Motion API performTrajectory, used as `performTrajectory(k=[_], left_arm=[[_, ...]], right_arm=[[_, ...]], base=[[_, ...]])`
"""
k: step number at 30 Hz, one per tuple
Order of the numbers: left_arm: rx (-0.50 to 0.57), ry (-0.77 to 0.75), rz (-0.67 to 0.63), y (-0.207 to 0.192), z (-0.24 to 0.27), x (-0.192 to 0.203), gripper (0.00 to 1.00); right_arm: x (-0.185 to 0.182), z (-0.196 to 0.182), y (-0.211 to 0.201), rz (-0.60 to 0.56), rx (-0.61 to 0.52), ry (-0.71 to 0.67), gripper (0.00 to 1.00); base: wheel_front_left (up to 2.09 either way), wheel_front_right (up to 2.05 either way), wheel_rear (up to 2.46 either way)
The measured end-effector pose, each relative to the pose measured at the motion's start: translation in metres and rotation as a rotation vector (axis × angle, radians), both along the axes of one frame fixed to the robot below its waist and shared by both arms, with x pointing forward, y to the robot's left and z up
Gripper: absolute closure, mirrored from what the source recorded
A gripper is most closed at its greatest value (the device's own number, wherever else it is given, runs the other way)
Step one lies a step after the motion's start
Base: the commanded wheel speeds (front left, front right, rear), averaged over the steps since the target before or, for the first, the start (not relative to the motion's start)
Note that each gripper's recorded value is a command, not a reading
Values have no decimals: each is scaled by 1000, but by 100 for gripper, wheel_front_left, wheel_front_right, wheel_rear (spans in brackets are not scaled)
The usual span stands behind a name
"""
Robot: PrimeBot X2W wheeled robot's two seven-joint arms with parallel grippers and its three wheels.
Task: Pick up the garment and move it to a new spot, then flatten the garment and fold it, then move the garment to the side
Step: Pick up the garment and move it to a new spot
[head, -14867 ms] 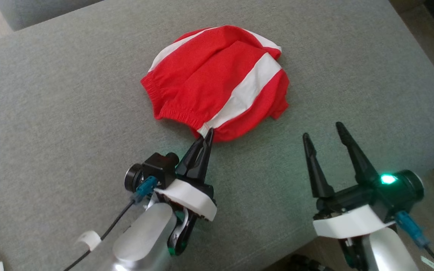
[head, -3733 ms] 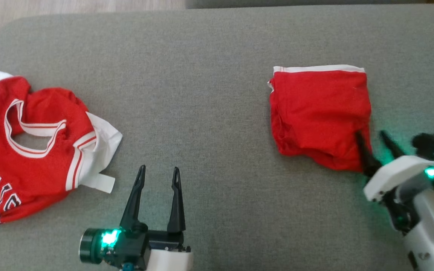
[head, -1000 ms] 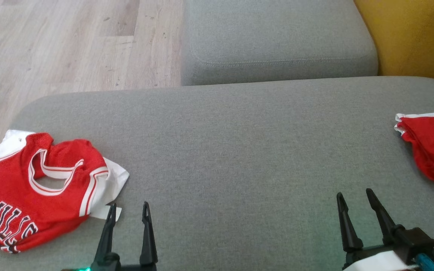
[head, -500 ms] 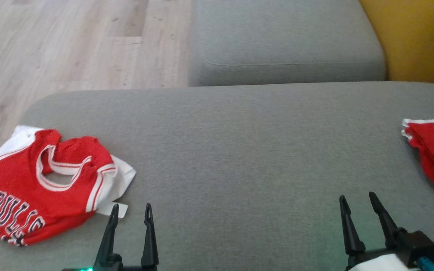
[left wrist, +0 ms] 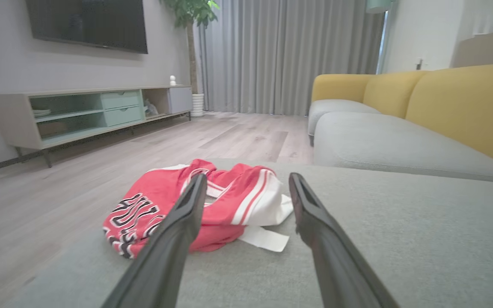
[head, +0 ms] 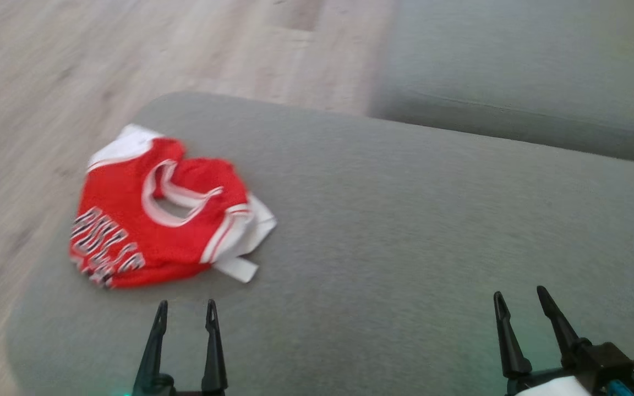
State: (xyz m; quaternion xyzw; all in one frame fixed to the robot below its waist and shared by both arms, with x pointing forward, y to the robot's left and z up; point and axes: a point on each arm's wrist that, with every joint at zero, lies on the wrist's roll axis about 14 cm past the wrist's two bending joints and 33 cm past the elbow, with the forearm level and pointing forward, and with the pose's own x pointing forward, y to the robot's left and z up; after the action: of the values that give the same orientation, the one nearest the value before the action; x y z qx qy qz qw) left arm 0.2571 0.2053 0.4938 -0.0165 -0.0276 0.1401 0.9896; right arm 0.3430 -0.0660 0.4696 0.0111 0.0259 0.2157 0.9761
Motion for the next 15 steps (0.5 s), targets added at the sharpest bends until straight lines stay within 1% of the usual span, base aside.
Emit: performTrajectory(k=[6,9,12,15], left_arm=[[-1,9,126,27,-1,-22,0],[-3,22,176,37,-1,-26,0],[28,5,204,49,10,-13,0],[90,-81,214,66,45,21,0]], right_arm=[[8,-8,35,115,-17,21,0],[12,-16,46,156,-27,42,0],[23,-28,43,179,-61,57,0],[44,-36,37,195,-95,49,0]], base=[[0,0,0],[0,0,0],[0,0,0],[0,0,0]])
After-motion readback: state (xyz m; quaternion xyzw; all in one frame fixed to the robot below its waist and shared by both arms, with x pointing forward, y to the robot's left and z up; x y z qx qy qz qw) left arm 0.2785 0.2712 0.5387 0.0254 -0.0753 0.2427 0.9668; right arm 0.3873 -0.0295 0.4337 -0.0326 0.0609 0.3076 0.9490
